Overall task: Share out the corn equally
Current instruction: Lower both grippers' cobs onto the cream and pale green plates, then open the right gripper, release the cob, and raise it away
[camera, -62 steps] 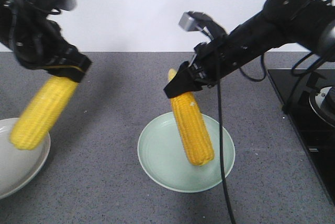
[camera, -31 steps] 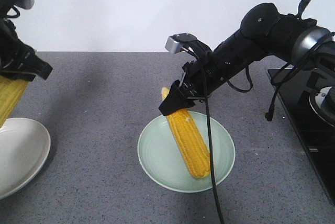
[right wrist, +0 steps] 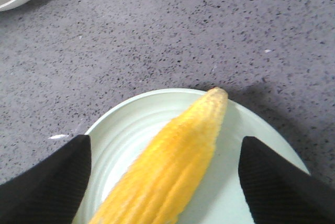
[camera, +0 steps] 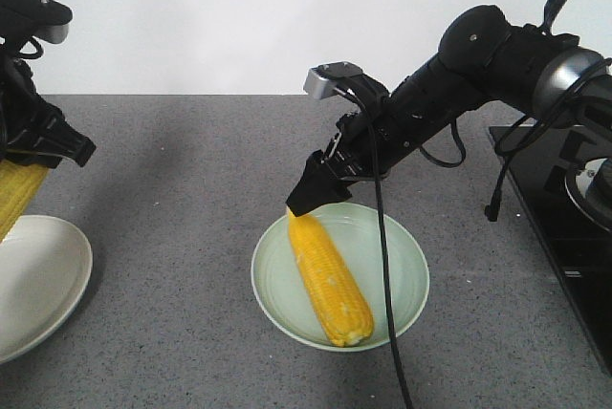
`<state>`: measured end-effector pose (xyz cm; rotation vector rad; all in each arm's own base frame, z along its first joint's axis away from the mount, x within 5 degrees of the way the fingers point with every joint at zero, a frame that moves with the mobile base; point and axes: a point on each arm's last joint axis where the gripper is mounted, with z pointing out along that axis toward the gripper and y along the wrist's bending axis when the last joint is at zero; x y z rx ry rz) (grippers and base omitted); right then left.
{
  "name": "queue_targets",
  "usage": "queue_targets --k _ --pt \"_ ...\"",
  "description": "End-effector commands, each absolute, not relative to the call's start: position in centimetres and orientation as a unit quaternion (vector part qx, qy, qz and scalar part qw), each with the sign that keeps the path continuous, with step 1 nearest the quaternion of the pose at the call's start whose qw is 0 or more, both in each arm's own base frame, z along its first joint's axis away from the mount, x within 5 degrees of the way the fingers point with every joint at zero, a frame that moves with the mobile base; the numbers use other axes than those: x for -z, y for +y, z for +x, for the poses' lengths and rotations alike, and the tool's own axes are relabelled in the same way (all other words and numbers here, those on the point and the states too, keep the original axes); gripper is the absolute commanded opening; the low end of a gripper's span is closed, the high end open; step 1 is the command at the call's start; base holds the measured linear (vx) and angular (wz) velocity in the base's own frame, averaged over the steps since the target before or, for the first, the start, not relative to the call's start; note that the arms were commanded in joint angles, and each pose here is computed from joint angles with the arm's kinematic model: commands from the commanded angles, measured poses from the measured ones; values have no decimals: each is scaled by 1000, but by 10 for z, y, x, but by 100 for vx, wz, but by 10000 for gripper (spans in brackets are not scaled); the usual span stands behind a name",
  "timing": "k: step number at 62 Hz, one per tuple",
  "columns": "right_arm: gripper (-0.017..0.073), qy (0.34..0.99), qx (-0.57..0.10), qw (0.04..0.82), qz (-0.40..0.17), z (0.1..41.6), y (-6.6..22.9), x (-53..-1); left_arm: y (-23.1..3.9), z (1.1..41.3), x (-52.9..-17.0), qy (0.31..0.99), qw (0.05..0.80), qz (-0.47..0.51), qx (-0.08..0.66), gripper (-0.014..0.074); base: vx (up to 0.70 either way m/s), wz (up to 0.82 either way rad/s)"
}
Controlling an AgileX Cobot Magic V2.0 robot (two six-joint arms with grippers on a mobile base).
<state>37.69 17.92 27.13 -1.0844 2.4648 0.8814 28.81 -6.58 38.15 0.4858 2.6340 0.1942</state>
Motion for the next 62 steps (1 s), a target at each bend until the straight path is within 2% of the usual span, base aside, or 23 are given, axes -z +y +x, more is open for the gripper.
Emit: queue_targets --k 1,10,18,32,42,52,62 --pt "561 844 -312 216 -379 369 177 -315 -61 281 -400 946 262 173 -87 -7 0 0" --pt "519 843 -314 253 -356 363 170 -353 -53 284 -402 939 271 167 -131 -7 0 0" --pt "454 828 -313 302 -354 346 165 -399 -40 290 -403 938 288 142 -132 -7 0 0" --pt "249 786 -300 390 -374 302 151 -464 -18 302 -396 945 293 92 -115 -7 0 0" --pt "108 767 -281 433 -381 274 141 -491 -13 313 -366 958 261 77 -87 -7 0 0" --pt "71 761 -263 451 -386 261 134 -502 -11 318 -340 963 241 80 -86 -7 0 0" --pt "76 765 -250 451 -387 260 132 -502 -11 319 -336 966 231 80 -86 -3 0 0"
